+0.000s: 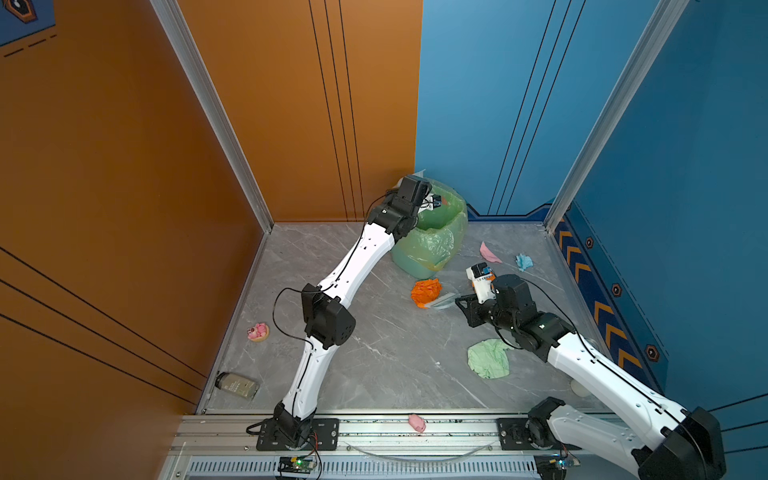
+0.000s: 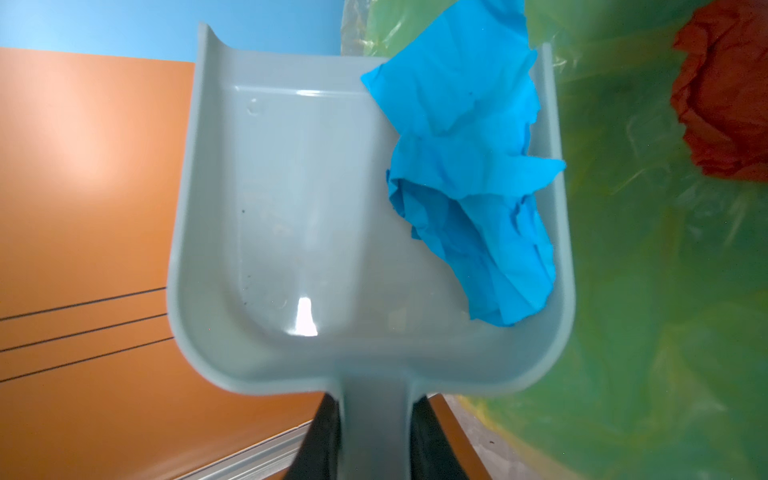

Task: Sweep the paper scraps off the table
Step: 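Tip the dustpan with the left gripper to drop the blue scraps into the bin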

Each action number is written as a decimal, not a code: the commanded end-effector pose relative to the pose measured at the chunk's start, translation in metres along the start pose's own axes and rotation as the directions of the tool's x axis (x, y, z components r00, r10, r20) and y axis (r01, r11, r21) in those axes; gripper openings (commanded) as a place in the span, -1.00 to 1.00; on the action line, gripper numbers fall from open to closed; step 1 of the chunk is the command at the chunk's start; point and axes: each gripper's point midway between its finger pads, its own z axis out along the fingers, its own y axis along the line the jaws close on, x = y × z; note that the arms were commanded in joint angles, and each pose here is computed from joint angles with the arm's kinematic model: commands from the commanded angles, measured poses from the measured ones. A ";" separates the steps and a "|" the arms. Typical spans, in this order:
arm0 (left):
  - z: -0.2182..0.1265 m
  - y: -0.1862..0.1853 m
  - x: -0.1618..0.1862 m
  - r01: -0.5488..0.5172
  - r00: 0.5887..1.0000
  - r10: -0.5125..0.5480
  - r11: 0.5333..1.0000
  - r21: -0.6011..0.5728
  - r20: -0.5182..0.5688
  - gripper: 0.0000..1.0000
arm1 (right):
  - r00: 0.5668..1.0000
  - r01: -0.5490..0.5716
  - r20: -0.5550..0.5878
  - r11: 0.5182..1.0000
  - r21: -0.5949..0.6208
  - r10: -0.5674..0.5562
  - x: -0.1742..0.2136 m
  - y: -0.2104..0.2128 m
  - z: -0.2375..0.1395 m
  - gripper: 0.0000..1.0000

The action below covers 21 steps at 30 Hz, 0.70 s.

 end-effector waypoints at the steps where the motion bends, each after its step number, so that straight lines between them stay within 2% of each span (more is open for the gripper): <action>1: -0.010 0.021 0.003 -0.042 0.999 0.041 0.997 -0.060 -0.007 -1.00 | 0.999 0.017 0.035 0.999 -0.034 -0.016 -0.012 0.010 0.000 -1.00; 9: -0.019 0.032 -0.006 -0.134 0.990 0.138 0.987 -0.092 0.041 -1.00 | 0.999 0.030 0.028 0.998 -0.052 -0.029 -0.012 0.017 0.005 -1.00; 14: -0.017 0.030 -0.011 -0.255 0.964 0.261 0.961 -0.109 0.048 -1.00 | 0.999 0.038 0.030 0.998 -0.052 -0.036 -0.011 0.018 0.005 -1.00; 21: -0.018 0.040 -0.020 -0.254 0.962 0.266 0.953 -0.165 0.056 -1.00 | 0.999 0.040 0.021 0.998 -0.054 -0.039 -0.008 0.019 0.006 -1.00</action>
